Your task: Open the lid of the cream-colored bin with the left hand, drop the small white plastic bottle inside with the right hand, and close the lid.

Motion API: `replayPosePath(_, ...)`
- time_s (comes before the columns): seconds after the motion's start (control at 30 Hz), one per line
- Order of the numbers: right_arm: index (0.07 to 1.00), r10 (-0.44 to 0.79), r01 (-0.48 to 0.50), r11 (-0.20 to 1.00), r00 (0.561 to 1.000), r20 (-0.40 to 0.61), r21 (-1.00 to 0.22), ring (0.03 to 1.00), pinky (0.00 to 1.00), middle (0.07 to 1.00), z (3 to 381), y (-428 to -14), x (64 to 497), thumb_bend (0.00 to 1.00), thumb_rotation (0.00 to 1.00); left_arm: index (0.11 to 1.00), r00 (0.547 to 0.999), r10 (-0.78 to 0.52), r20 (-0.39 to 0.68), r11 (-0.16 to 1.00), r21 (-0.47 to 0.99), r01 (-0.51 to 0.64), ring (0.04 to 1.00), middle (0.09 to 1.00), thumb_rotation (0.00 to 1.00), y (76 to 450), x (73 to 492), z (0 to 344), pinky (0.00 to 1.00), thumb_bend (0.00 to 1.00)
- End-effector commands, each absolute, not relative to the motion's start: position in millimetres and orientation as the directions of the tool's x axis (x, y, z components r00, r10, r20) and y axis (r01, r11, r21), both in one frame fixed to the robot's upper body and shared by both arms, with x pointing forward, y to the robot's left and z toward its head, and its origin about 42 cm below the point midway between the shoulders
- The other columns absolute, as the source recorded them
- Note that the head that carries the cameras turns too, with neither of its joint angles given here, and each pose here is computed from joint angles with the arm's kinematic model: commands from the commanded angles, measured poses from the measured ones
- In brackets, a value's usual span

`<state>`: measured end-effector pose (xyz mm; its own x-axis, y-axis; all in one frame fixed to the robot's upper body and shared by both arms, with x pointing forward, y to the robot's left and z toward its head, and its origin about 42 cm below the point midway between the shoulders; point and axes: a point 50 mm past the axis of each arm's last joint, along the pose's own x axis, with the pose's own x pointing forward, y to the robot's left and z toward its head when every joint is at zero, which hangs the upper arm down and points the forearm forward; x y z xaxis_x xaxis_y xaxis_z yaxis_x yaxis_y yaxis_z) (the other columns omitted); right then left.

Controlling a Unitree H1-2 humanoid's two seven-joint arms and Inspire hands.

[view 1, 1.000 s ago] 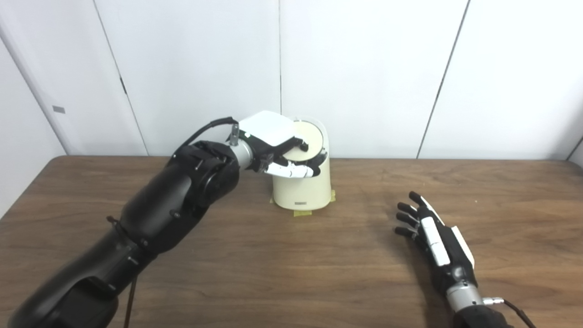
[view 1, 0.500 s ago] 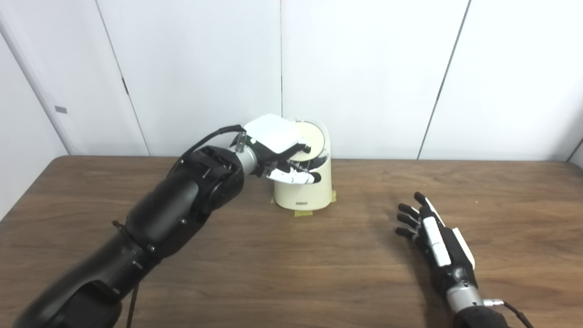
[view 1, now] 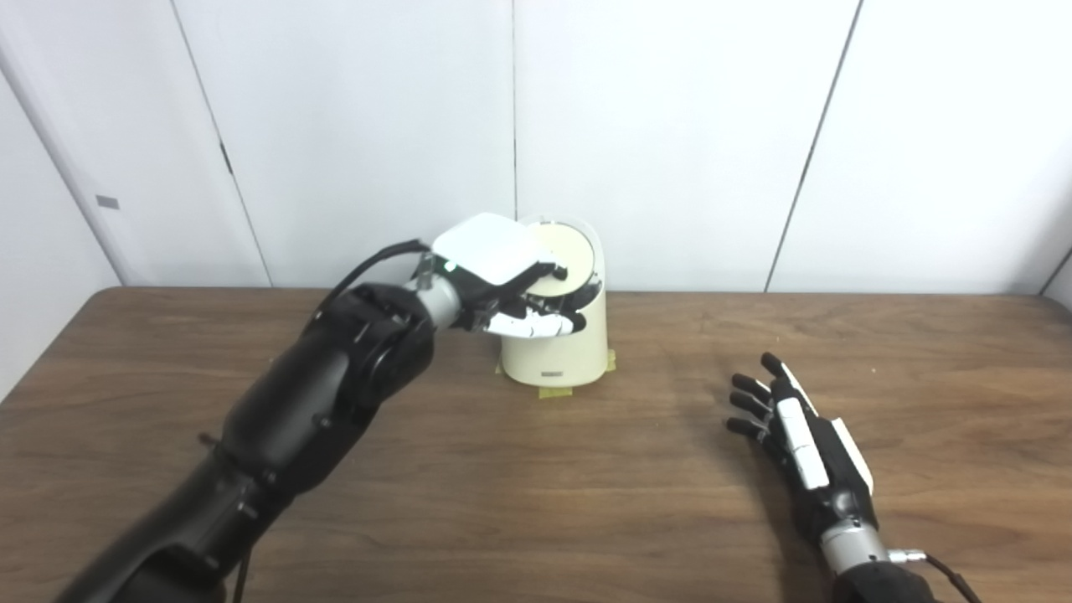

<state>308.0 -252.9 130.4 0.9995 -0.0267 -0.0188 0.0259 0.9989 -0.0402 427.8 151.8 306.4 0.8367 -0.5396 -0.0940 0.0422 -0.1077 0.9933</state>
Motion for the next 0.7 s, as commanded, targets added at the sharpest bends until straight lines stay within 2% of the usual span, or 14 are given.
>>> replayPosePath(0.0,0.958,-0.022,0.025,0.999,0.998,0.054,-0.041,0.840,0.75,0.832,147.6,-251.2,314.0,0.62,0.88,0.859,0.830,-0.553,0.074,-0.023,0.994,-0.104,0.878,0.872,0.91,151.4,427.1,341.3,0.86,0.45)
replayPosePath(0.23,0.956,-0.016,0.018,0.999,0.999,0.048,-0.044,0.847,0.76,0.832,148.7,-249.7,313.5,0.60,0.87,0.893,0.820,-0.496,0.286,0.125,0.958,-0.258,0.887,0.889,0.87,161.4,412.0,355.4,0.85,0.40)
replayPosePath(0.33,0.947,-0.015,0.017,0.999,0.999,0.045,-0.045,0.840,0.76,0.818,148.9,-249.0,313.1,0.61,0.86,0.886,0.800,-0.474,0.367,0.210,0.930,-0.302,0.874,0.881,0.81,165.6,403.9,355.4,0.82,0.38)
replayPosePath(0.43,0.937,-0.017,0.019,0.999,0.999,0.043,-0.043,0.838,0.76,0.811,148.8,-248.1,312.6,0.63,0.86,0.895,0.779,-0.452,0.435,0.302,0.896,-0.325,0.900,0.899,0.77,171.0,395.6,354.9,0.84,0.36)
replayPosePath(0.57,0.929,-0.014,0.015,0.999,0.999,0.040,-0.037,0.837,0.76,0.808,149.6,-247.5,312.7,0.63,0.85,0.918,0.762,-0.413,0.499,0.387,0.853,-0.349,0.918,0.920,0.79,179.6,377.5,353.5,0.84,0.34)
replayPosePath(0.67,0.931,-0.010,0.011,0.999,0.999,0.043,-0.034,0.840,0.76,0.812,149.1,-248.3,314.0,0.65,0.85,0.910,0.770,-0.373,0.517,0.440,0.830,-0.344,0.903,0.914,0.81,186.8,362.0,347.0,0.80,0.33)
